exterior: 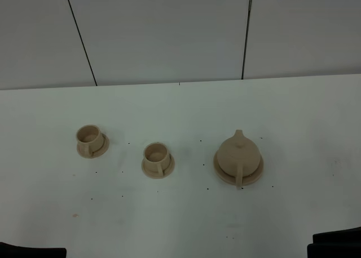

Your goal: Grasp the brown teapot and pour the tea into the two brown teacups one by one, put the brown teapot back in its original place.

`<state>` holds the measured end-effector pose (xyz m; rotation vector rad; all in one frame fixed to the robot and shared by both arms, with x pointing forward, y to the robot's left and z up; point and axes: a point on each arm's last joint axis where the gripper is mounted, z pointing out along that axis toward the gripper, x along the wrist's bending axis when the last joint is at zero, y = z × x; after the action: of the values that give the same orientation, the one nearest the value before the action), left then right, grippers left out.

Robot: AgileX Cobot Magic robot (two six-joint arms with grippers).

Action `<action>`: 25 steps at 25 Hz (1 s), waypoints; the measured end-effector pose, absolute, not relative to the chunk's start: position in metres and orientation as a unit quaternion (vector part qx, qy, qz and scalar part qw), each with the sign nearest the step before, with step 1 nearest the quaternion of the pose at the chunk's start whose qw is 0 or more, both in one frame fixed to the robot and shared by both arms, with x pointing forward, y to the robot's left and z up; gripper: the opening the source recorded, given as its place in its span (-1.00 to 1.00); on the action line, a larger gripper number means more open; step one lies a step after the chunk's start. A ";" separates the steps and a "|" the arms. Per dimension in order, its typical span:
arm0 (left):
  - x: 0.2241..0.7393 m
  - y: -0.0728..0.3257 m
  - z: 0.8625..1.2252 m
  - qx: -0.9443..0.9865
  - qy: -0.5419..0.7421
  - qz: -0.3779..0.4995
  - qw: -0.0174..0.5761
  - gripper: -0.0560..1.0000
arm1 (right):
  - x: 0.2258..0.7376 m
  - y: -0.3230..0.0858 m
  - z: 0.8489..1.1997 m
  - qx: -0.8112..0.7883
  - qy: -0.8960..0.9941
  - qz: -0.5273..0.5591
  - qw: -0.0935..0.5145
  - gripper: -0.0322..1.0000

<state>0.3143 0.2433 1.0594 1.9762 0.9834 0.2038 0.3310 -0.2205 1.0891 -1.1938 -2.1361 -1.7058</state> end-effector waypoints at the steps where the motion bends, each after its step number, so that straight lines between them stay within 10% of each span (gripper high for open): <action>1: 0.314 0.245 1.058 0.799 0.404 0.083 0.438 -0.44 | 0.331 -0.220 1.089 -0.399 -0.714 -0.570 0.079 -0.46; 25: 0.261 0.290 1.055 0.738 0.596 0.205 0.240 -0.44 | 0.336 -0.224 1.087 -0.416 -0.714 -0.561 0.045 -0.46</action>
<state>0.2615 0.2903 1.0549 2.0207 1.6306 0.5620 0.3365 -0.2239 1.0865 -1.2699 -2.1817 -1.7143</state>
